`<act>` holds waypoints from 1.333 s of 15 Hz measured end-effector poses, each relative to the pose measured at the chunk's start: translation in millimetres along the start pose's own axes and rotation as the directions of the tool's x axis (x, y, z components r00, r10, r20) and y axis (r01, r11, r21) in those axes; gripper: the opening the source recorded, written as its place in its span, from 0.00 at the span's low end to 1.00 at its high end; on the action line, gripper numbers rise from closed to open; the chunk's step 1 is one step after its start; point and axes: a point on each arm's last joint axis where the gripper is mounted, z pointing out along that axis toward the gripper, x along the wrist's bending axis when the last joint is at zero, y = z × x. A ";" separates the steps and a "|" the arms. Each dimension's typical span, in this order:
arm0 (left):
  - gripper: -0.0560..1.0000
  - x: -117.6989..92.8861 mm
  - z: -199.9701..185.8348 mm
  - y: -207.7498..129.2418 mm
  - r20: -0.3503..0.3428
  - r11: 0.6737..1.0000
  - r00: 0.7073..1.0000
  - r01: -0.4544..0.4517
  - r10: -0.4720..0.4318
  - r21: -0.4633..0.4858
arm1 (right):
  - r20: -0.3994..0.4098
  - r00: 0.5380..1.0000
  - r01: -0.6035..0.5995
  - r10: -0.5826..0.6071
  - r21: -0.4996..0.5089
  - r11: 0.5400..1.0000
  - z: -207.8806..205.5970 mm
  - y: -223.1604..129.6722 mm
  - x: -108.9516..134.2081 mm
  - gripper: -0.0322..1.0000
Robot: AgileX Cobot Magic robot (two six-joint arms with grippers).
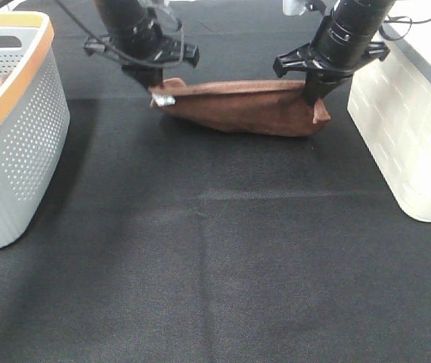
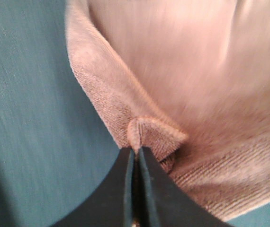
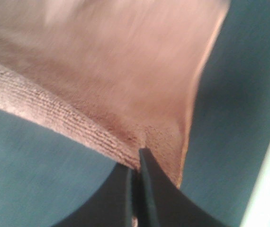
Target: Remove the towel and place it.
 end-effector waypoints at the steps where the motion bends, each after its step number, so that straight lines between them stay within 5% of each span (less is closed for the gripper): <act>1: 0.06 0.8 -1.8 -9.2 -0.002 0.999 1.000 -0.003 0.003 0.042 | -0.032 0.999 -0.015 0.017 0.043 0.999 -0.2 -3.8 3.0 0.03; 7: 0.06 1.3 -12.0 -60.6 0.023 0.974 0.999 0.018 -0.024 0.226 | -0.160 0.984 -0.042 0.081 0.234 0.971 -3.9 -20.2 16.7 0.03; 12: 0.06 1.8 1.8 -92.1 0.038 0.939 0.998 0.041 -0.057 0.341 | -0.224 0.968 -0.055 0.115 0.255 0.965 -5.6 -21.0 23.5 0.03; 20: 0.06 -2.2 4.0 -120.8 0.062 0.910 0.993 0.063 -0.096 0.409 | -0.200 0.955 -0.104 0.220 0.470 0.877 31.1 -70.9 28.4 0.03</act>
